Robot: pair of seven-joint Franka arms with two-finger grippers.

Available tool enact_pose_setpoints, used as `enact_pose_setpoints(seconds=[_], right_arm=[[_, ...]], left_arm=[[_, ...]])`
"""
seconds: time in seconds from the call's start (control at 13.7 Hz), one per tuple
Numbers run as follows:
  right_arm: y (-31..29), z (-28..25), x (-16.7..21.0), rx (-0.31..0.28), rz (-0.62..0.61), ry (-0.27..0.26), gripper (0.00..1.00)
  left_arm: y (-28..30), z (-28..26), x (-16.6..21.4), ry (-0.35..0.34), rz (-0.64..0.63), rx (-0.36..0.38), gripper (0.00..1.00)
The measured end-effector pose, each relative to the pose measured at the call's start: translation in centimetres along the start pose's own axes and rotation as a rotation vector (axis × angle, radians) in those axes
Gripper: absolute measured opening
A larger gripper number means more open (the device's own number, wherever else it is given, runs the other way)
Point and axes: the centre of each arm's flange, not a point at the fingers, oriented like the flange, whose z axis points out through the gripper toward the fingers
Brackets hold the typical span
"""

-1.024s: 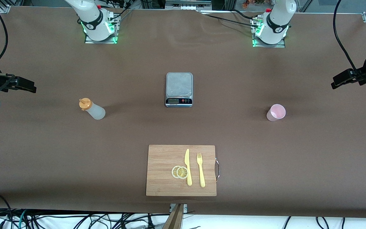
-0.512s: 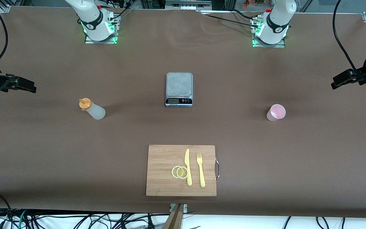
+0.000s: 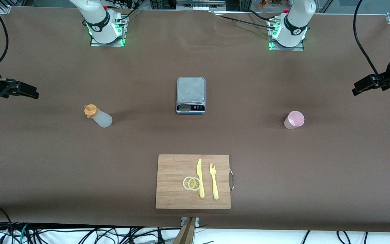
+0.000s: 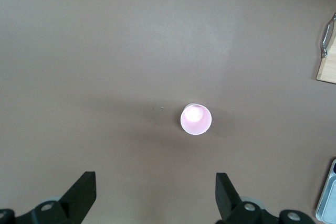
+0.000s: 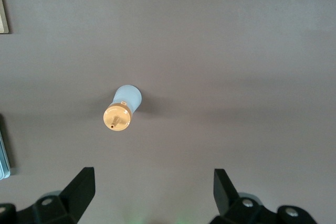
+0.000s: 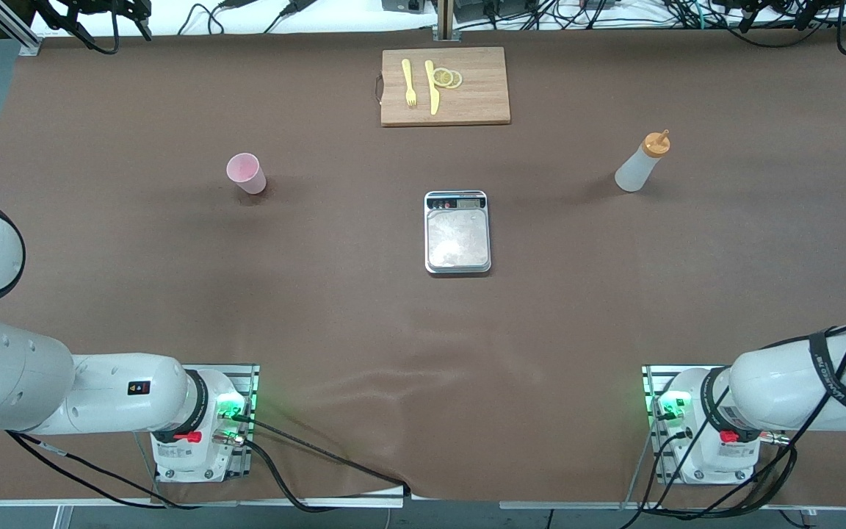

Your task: Add sauce to pink cup with both arms

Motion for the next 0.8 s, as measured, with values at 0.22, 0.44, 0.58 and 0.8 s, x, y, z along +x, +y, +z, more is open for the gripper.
enact_pose_setpoints(seconds=[0.22,0.44,0.58,0.8], right_arm=[[0.0,0.0,0.0,0.0,-0.001,0.0,1.0],[-0.3,0.0,0.0,0.0,-0.005,0.0,1.0],[-0.3,0.0,0.0,0.0,-0.005,0.0,1.0],[-0.2,0.0,0.0,0.0,-0.004,0.0,1.0]], left_arm=[[0.0,0.2,0.0,-0.006,0.0,0.001,1.0],[0.0,0.4,-0.1,-0.02,0.0,0.004,1.0],[0.0,0.4,-0.2,-0.024,0.001,0.004,1.0],[1.5,0.4,-0.5,-0.03,0.014,0.006,1.0]])
